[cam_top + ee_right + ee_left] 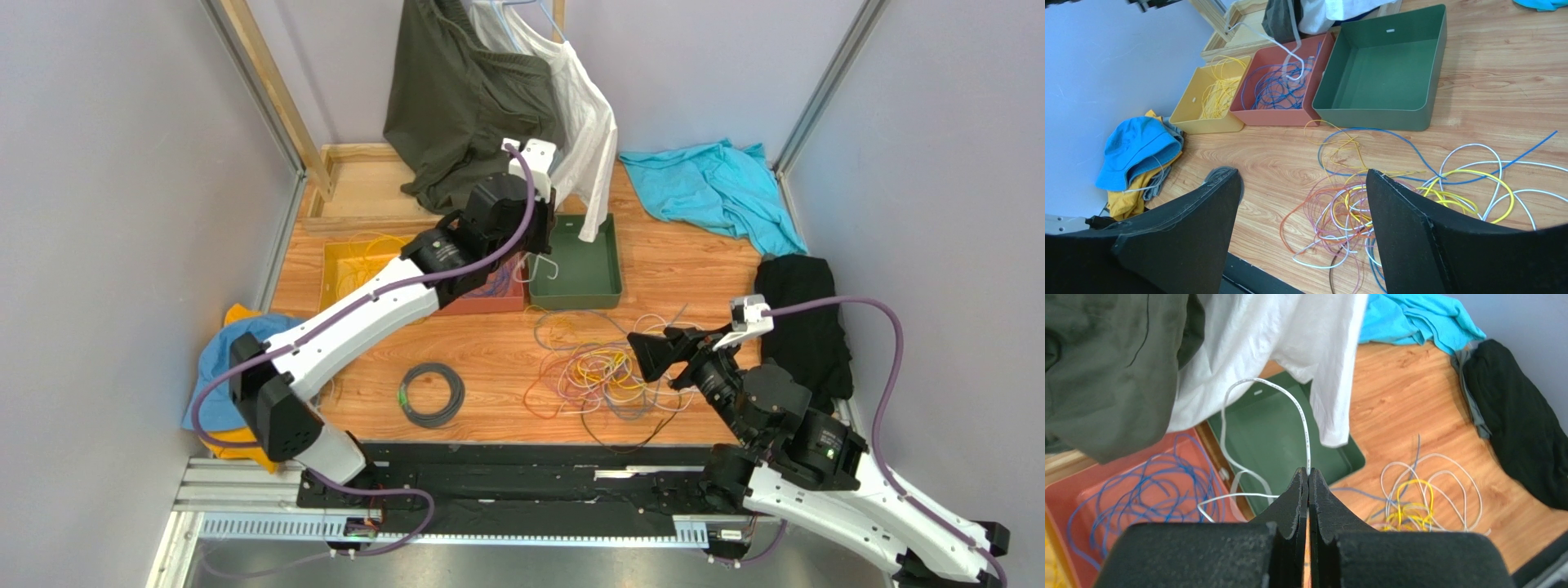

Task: Untangle the cables

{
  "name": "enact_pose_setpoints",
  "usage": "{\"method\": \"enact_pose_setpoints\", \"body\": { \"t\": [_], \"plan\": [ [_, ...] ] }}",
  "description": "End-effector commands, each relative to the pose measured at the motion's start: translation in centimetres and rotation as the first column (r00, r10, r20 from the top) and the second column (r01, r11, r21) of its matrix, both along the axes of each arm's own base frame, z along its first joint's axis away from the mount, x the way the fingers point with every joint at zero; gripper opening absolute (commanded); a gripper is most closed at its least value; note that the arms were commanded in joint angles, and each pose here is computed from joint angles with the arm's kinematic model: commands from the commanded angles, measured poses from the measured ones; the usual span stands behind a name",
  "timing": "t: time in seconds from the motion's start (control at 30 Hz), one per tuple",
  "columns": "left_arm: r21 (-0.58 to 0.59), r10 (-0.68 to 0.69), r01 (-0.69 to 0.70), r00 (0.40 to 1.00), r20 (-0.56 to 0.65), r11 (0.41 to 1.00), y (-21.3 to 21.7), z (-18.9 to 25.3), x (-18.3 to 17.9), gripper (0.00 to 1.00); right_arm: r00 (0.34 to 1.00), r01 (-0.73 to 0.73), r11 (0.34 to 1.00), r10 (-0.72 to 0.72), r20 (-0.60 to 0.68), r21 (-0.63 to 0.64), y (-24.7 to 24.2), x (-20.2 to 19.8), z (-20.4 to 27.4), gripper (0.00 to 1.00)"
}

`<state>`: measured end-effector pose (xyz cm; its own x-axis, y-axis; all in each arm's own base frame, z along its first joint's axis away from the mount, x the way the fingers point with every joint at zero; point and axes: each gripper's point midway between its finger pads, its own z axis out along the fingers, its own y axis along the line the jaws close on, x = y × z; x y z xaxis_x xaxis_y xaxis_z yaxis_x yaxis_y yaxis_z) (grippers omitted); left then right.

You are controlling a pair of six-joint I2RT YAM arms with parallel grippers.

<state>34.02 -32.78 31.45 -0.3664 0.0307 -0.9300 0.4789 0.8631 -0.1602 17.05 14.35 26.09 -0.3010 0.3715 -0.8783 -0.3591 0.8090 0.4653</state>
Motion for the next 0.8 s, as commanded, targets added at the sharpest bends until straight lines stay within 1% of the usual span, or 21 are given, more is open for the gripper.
{"method": "enact_pose_setpoints", "body": {
  "t": [0.0,0.03,0.07,0.13,0.17,0.2,0.23,0.3,0.33,0.4,0.43,0.47,0.5,0.53,0.57,0.6,0.63,0.67,0.7,0.73,0.77],
  "plan": [
    [-0.147,0.027,-0.018,0.998,0.061,0.989,-1.7,2.5,3.8,0.00,1.000,-0.001,1.000,0.001,0.016,-0.003,-0.6,-0.3,0.4,0.79],
    [-0.154,0.028,-0.020,0.998,0.053,0.988,-2.0,2.2,4.3,0.00,1.000,-0.002,1.000,0.002,0.014,-0.008,-0.7,-0.3,0.3,0.79],
    [-0.141,0.021,-0.017,0.999,0.027,0.990,-2.8,0.6,5.2,0.00,1.000,-0.002,1.000,0.002,0.014,-0.006,-0.7,-0.3,0.3,0.79],
    [-0.159,0.024,-0.021,0.999,0.022,0.987,-3.5,0.3,6.4,0.00,1.000,-0.005,1.000,0.005,0.014,-0.008,-0.7,-0.4,0.2,0.79],
    [-0.145,0.022,-0.022,1.000,0.001,0.989,-4.1,-1.4,7.1,0.00,1.000,-0.010,1.000,0.010,0.010,-0.008,-0.6,-0.5,0.1,0.79],
    [-0.161,0.025,-0.022,1.000,0.017,0.987,-4.5,-1.3,7.8,0.00,1.000,-0.012,1.000,0.012,0.008,-0.001,-0.6,-0.5,0.1,0.79],
    [-0.150,0.027,-0.026,1.000,0.006,0.988,-5.1,-2.9,8.6,0.00,1.000,-0.015,1.000,0.015,0.007,0.001,-0.6,-0.6,-0.1,0.79],
    [-0.176,0.035,-0.030,0.999,0.029,0.984,-5.6,-3.3,10.0,0.00,1.000,-0.020,1.000,0.020,0.004,0.005,-0.5,-0.6,-0.3,0.79],
    [-0.176,0.035,-0.030,0.999,0.024,0.984,-6.1,-4.7,10.8,0.00,1.000,-0.020,1.000,0.020,0.004,0.008,-0.5,-0.6,-0.4,0.79],
    [-0.205,0.044,-0.032,0.998,0.051,0.978,-6.5,-5.2,11.8,0.00,1.000,-0.014,1.000,0.014,-0.001,-0.003,-0.5,-0.5,-0.8,0.79],
    [-0.198,0.042,-0.032,0.998,0.046,0.980,-6.7,-6.3,12.2,0.00,1.000,-0.011,1.000,0.011,-0.001,-0.006,-0.5,-0.5,-0.9,0.79],
    [-0.195,0.034,-0.026,0.999,0.038,0.980,-6.8,-6.9,12.2,0.05,1.000,-0.010,1.000,0.010,-0.003,-0.011,-0.6,-0.5,-1.0,0.79],
    [-0.189,0.028,-0.022,0.999,0.030,0.982,-6.9,-7.5,12.0,0.13,1.000,-0.006,1.000,0.006,-0.003,-0.016,-0.7,-0.5,-1.0,0.79],
    [-0.202,0.024,-0.018,0.999,0.029,0.979,-6.8,-7.2,11.7,0.37,1.000,-0.003,1.000,0.003,-0.003,-0.016,-0.8,-0.5,-0.9,0.79],
    [-0.204,0.024,-0.019,0.999,0.022,0.979,-6.4,-8.4,11.3,0.47,1.000,0.002,1.000,-0.002,-0.001,-0.019,-0.9,-0.5,-1.0,0.79],
    [-0.215,0.027,-0.020,0.999,0.027,0.976,-6.2,-8.3,11.0,0.55,1.000,0.008,1.000,-0.008,0.000,-0.020,-1.0,-0.4,-1.1,0.79],
    [-0.236,0.037,-0.026,0.999,0.040,0.971,-5.6,-7.3,10.5,0.66,1.000,0.007,1.000,-0.007,0.007,-0.013,-1.1,-0.4,-0.9,0.79],
    [-0.228,0.049,-0.040,0.998,0.032,0.973,-5.1,-8.0,10.2,0.70,1.000,0.007,1.000,-0.007,0.010,-0.009,-1.1,-0.4,-0.9,0.79],
    [-0.228,0.047,-0.038,0.998,0.033,0.973,-4.9,-7.8,10.0,0.71,1.000,0.003,1.000,-0.003,0.013,-0.006,-0.9,-0.4,-0.9,0.79],
    [-0.236,0.045,-0.033,0.998,0.046,0.971,-4.6,-6.8,9.6,0.76,1.000,0.001,1.000,-0.001,0.014,-0.006,-0.9,-0.4,-0.9,0.79],
    [-0.225,0.025,-0.016,0.999,0.035,0.974,-4.6,-7.1,9.0,0.96,1.000,0.002,1.000,-0.002,0.014,-0.007,-0.8,-0.3,-0.9,0.79]
  ]
}}
